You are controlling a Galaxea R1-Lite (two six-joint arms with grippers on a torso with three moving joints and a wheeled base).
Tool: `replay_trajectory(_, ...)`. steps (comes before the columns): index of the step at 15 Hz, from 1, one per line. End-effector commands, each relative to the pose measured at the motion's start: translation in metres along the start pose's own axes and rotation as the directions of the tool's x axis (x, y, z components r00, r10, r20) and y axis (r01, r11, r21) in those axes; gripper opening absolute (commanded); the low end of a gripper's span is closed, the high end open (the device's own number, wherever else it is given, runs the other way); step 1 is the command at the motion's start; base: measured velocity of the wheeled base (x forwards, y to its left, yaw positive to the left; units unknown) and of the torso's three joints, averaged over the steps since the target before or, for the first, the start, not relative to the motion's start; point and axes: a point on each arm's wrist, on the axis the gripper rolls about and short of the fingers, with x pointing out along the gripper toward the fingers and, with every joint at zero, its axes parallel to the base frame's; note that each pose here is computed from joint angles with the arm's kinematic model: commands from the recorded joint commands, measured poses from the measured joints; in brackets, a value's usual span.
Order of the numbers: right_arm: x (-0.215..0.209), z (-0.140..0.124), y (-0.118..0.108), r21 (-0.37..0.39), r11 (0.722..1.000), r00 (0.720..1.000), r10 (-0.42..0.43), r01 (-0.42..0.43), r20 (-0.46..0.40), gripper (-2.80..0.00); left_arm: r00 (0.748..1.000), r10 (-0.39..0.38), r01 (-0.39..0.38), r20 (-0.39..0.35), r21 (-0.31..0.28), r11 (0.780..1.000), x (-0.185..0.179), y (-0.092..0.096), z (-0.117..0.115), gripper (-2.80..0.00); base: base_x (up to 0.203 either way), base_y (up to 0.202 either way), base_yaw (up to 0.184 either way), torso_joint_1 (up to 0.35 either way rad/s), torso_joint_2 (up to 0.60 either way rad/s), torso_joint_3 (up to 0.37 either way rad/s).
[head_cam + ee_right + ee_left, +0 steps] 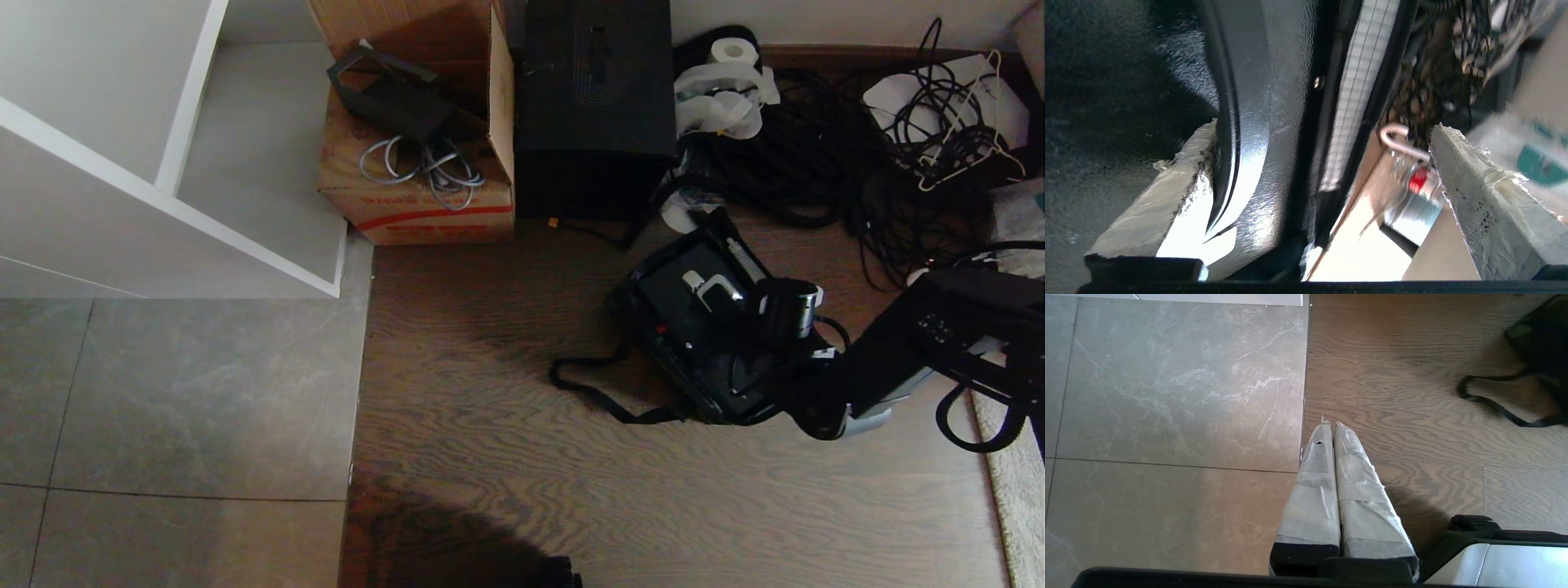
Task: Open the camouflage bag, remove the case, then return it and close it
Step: Grip the handle
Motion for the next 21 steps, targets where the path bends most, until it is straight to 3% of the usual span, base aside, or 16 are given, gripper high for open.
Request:
replay_trajectory(1, -0.004, 0.006, 0.009, 0.009, 1.0, 0.999, -0.024, 0.024, -0.023, 0.0, 1.0, 0.0, 0.0, -0.002, 0.0, 1.0, 0.0, 0.0, 0.0, -2.8, 0.0, 0.0, 0.0, 0.0, 0.0, 0.0)
replay_trajectory(9, -0.007, 0.026, 0.024, 0.069, 0.981, 0.974, -0.169, 0.181, -0.153, 0.0, 1.0, 0.0, 0.0, -0.002, 0.0, 1.0, 0.0, 0.0, 0.0, -2.8, 0.0, 0.0, 0.0, 0.0, 0.0, 0.0)
replay_trajectory(14, 0.024, 0.023, 0.007, 0.106, 0.959, 0.949, -0.237, 0.263, -0.205, 0.0, 1.0, 0.0, 0.0, -0.002, 0.0, 1.0, 0.0, 0.0, 0.0, -2.8, 0.0, 0.0, 0.0, 0.0, 0.0, 0.0)
replay_trajectory(21, 0.053, 0.001, 0.023, 0.067, 0.963, 0.936, -0.235, 0.261, -0.264, 0.0, 1.0, 0.0, 0.0, -0.002, 0.0, 1.0, 0.0, 0.0, 0.0, -2.8, 0.0, 0.0, 0.0, 0.0, 0.0, 0.0)
